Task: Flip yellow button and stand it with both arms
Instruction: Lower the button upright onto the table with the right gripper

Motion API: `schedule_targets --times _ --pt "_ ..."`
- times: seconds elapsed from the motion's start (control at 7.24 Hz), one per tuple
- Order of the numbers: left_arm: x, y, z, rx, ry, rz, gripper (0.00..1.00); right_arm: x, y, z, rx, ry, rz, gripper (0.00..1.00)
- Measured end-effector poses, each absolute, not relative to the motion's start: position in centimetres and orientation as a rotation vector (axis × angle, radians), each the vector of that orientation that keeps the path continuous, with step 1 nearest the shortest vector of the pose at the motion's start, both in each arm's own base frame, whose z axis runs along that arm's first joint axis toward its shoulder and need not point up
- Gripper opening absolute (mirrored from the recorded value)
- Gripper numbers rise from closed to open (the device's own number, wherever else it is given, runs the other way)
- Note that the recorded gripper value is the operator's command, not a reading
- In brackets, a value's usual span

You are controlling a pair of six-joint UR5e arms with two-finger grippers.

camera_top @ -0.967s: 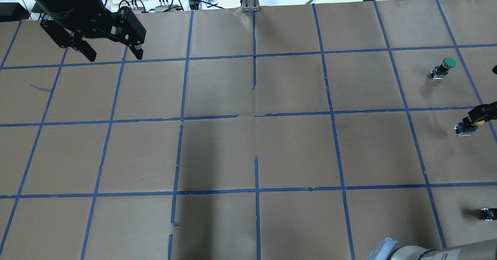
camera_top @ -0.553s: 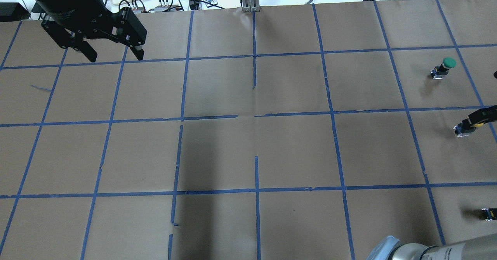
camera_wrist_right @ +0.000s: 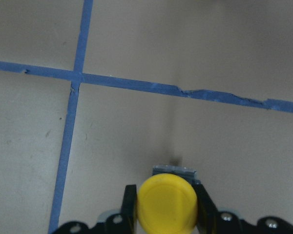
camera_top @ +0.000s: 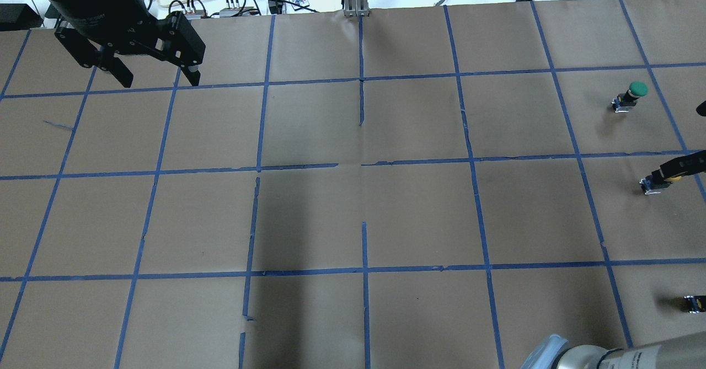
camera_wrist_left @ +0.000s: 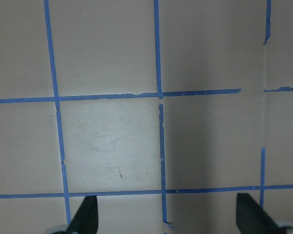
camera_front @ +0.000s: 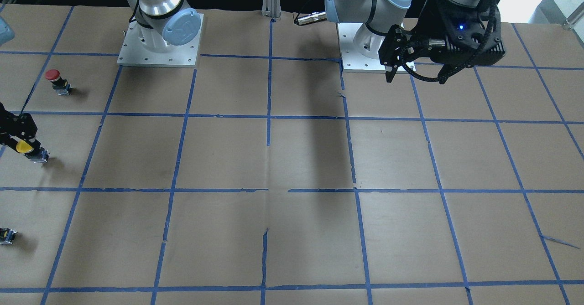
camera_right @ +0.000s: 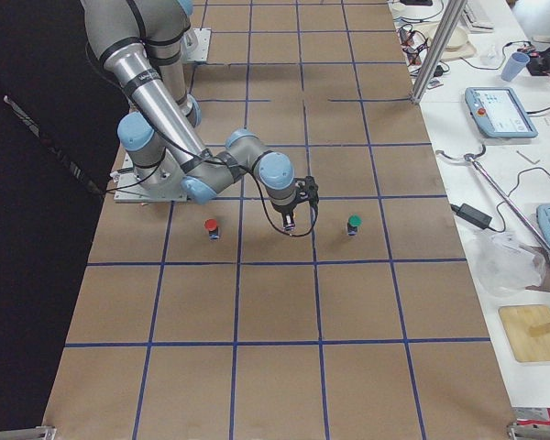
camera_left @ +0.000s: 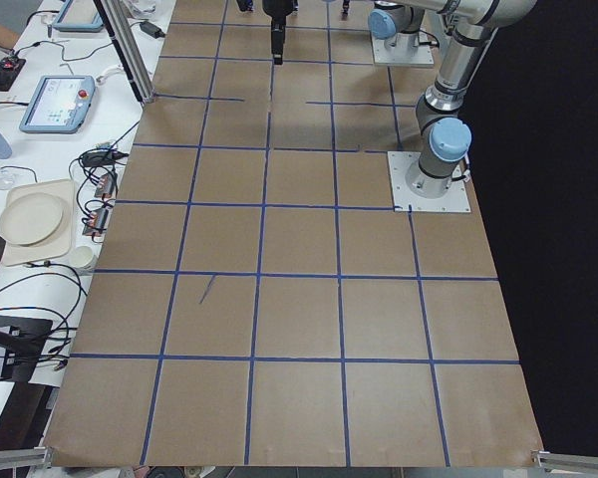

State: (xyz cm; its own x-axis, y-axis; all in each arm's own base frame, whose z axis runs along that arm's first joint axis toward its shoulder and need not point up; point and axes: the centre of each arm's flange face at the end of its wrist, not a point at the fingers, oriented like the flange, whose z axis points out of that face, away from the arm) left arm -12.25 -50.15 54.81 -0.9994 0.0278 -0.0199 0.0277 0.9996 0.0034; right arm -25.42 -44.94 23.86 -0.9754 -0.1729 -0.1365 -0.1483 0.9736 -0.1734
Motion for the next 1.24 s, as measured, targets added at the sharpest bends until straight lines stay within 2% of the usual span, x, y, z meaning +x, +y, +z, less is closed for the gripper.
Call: schedule_targets --times 0.14,0.41,0.69,0.97,1.24 --pt "-12.3 -50.1 54.8 0.046 3.121 0.004 1.0 -25.4 -45.0 23.8 -0.243 2.968 -0.246 0.39" --pt "-12.4 -49.9 54.8 0.058 3.128 0.004 1.0 -25.4 -44.9 23.7 -0.243 2.972 -0.237 0.46" --pt "-12.5 -49.8 54.3 0.071 3.128 0.023 1.0 -25.4 -44.8 23.6 -0.241 2.975 -0.227 0.7" --pt "-12.5 -49.6 53.8 0.072 3.125 0.037 1.0 -25.4 -44.8 23.6 -0.23 2.972 -0.223 0.79" --pt "-12.6 -49.5 53.7 0.076 3.123 0.038 1.0 -25.5 -44.8 23.8 -0.226 2.975 -0.223 1.0"
